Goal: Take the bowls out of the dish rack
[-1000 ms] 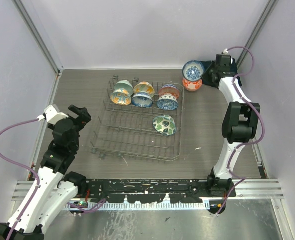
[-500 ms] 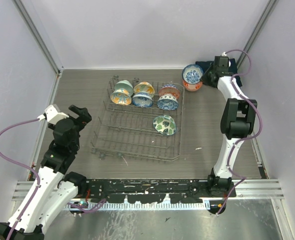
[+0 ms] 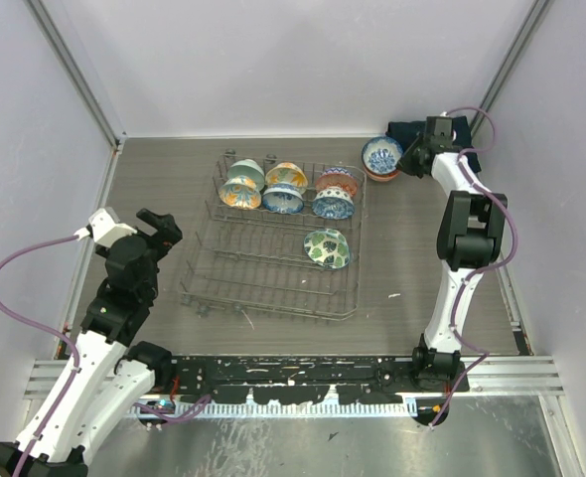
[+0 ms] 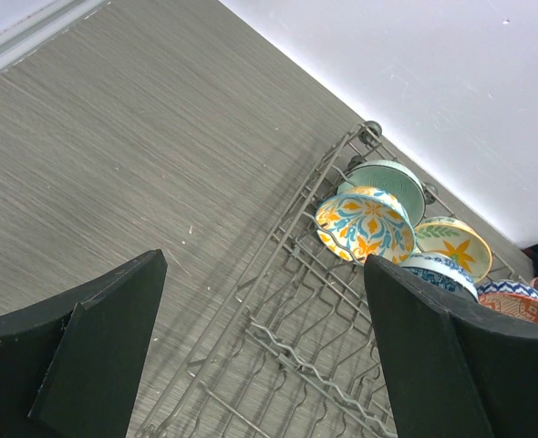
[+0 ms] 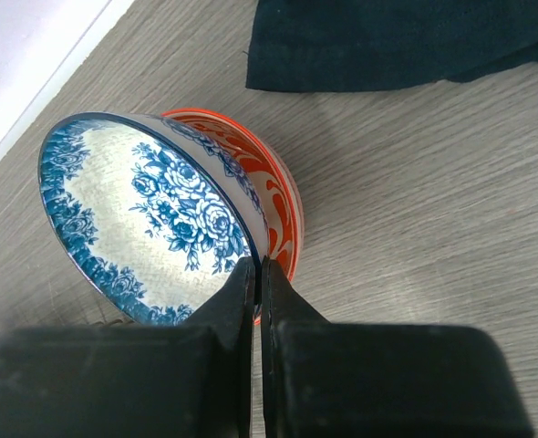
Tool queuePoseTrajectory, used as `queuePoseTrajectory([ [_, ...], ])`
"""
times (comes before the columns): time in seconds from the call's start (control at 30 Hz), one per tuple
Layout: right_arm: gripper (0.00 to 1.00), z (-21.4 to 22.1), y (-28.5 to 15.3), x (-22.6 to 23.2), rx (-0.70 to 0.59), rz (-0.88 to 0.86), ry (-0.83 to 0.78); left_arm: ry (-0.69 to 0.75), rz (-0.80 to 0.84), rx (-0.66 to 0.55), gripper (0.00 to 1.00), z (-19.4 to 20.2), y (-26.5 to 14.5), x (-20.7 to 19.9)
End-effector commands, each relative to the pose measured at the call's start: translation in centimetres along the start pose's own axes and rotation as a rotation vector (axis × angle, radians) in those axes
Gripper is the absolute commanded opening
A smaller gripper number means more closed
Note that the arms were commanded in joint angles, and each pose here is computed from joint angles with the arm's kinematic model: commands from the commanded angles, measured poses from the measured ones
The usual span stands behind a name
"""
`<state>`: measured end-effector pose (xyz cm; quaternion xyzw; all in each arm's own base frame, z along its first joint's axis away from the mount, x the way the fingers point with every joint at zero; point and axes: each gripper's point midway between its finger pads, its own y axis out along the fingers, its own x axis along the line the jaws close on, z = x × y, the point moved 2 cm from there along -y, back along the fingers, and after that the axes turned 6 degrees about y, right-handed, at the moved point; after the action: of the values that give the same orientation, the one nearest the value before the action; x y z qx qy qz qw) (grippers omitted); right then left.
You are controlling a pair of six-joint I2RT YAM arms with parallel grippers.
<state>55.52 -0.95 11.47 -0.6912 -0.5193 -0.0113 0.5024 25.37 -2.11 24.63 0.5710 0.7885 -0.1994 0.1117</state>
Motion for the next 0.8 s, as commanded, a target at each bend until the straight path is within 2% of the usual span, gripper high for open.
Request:
queuePoseTrajectory([
  [0.0,0.01,-2.97,-1.4,3.18,-0.068,-0.099,0.013,-0.015,0.005,-0.021,0.98,-0.28,0.17,-0.22],
  [0.27,0.06,-2.76,-0.9,2.64,-0.052,-0.095,0.022,-0.014,0.004,-0.023,0.98,-0.3,0.16,-0.18],
  [0.47,0.19,-2.66,-0.81,2.58,-0.046,-0.098,0.024,-0.015,0.003,-0.024,0.98,-0.35,0.14,-0.15],
  [0.77,0.29,-2.87,-1.39,2.91,-0.05,-0.115,0.026,-0.014,0.002,-0.026,0.98,-0.36,0.15,-0.13],
])
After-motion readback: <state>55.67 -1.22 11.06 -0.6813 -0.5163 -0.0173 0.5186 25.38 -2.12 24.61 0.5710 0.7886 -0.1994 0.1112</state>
